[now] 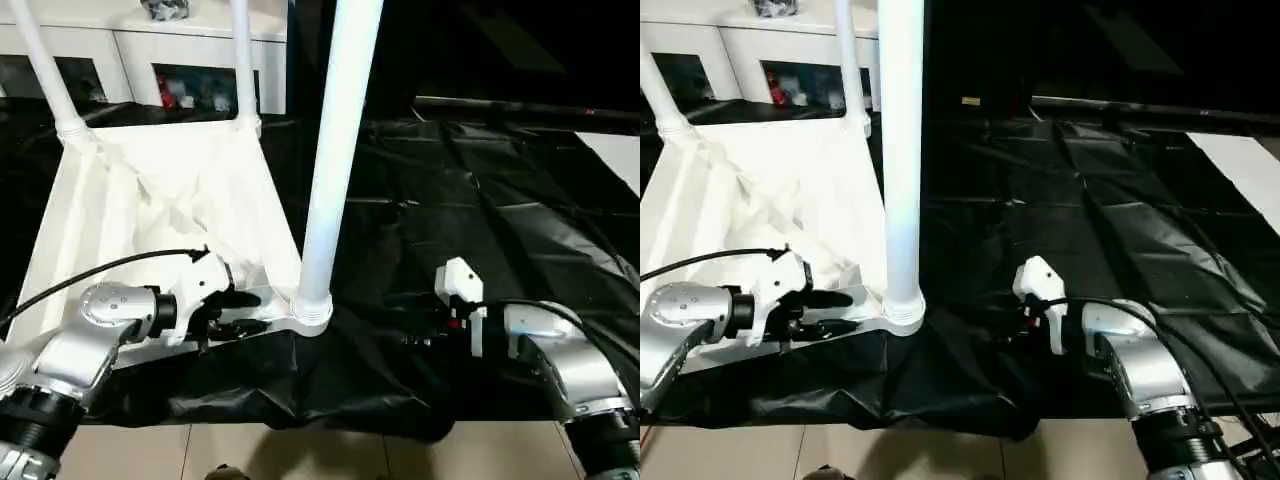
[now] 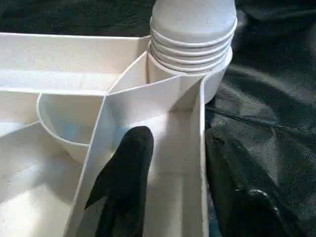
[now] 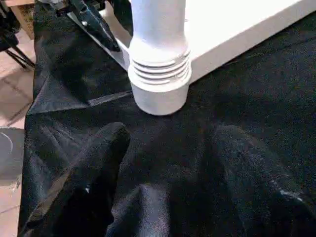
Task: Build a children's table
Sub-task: Rotate table base
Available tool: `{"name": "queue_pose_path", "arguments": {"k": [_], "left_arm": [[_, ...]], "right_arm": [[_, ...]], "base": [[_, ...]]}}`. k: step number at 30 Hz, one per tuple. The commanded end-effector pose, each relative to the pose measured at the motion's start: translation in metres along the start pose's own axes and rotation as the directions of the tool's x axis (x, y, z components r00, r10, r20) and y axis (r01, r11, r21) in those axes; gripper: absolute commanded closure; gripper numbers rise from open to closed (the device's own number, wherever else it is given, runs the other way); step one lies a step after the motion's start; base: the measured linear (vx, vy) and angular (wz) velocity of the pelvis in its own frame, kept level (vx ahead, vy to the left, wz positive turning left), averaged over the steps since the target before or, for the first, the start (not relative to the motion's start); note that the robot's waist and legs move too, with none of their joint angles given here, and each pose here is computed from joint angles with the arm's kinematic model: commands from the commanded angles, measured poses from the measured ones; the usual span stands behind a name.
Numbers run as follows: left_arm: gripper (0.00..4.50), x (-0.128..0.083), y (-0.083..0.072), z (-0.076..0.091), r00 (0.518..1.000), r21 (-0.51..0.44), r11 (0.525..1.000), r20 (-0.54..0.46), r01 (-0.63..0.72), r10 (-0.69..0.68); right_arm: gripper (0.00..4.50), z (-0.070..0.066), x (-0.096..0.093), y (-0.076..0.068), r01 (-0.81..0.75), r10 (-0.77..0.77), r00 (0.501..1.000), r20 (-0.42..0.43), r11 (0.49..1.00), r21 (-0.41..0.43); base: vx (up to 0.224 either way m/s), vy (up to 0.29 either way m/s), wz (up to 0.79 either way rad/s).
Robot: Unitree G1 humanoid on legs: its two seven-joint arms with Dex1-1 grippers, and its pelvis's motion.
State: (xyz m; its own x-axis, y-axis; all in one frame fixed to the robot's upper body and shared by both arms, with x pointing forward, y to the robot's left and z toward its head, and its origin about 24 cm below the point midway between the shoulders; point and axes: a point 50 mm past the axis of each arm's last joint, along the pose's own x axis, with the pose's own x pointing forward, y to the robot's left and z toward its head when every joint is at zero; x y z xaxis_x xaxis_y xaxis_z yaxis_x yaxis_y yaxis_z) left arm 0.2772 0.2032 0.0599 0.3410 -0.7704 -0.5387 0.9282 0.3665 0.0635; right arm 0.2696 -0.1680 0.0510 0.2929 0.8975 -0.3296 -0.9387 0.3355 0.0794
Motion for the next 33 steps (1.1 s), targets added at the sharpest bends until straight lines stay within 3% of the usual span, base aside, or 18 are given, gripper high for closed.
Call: {"name": "queue_pose_path", "arguments": {"k": [1,13,18,26,33], "left_arm": [[2.84,-0.002,0.003,-0.006,0.999,-0.003,1.0,-0.051,-0.009,0.008],[3.67,0.0,-0.001,-0.01,0.994,-0.061,0.998,-0.106,0.035,-0.041],[4.3,-0.002,-0.003,-0.012,0.99,-0.085,0.996,-0.131,0.039,-0.05],[4.47,-0.001,-0.01,-0.006,0.991,-0.115,0.989,-0.091,0.092,-0.103],[4.47,0.009,-0.004,0.001,0.998,0.002,1.0,-0.058,0.014,-0.014]], "right_arm": [[1.31,0.001,-0.002,0.0,-0.005,0.005,1.0,-0.006,1.0,-0.009],[1.31,0.004,0.001,-0.001,-0.009,0.009,1.0,-0.014,1.0,-0.011],[1.31,0.005,0.004,-0.001,-0.016,0.015,1.0,-0.014,1.0,-0.013],[1.31,0.005,0.008,-0.002,-0.018,0.018,1.0,-0.013,1.0,-0.012],[1.31,0.01,0.024,-0.009,0.059,-0.058,0.998,0.019,0.998,-0.027]], "base": [[0.0,0.0,0.0],[0.0,0.0,0.0],[0.0,0.0,0.0],[0.0,0.0,0.0],[0.0,0.0,0.0]]}}
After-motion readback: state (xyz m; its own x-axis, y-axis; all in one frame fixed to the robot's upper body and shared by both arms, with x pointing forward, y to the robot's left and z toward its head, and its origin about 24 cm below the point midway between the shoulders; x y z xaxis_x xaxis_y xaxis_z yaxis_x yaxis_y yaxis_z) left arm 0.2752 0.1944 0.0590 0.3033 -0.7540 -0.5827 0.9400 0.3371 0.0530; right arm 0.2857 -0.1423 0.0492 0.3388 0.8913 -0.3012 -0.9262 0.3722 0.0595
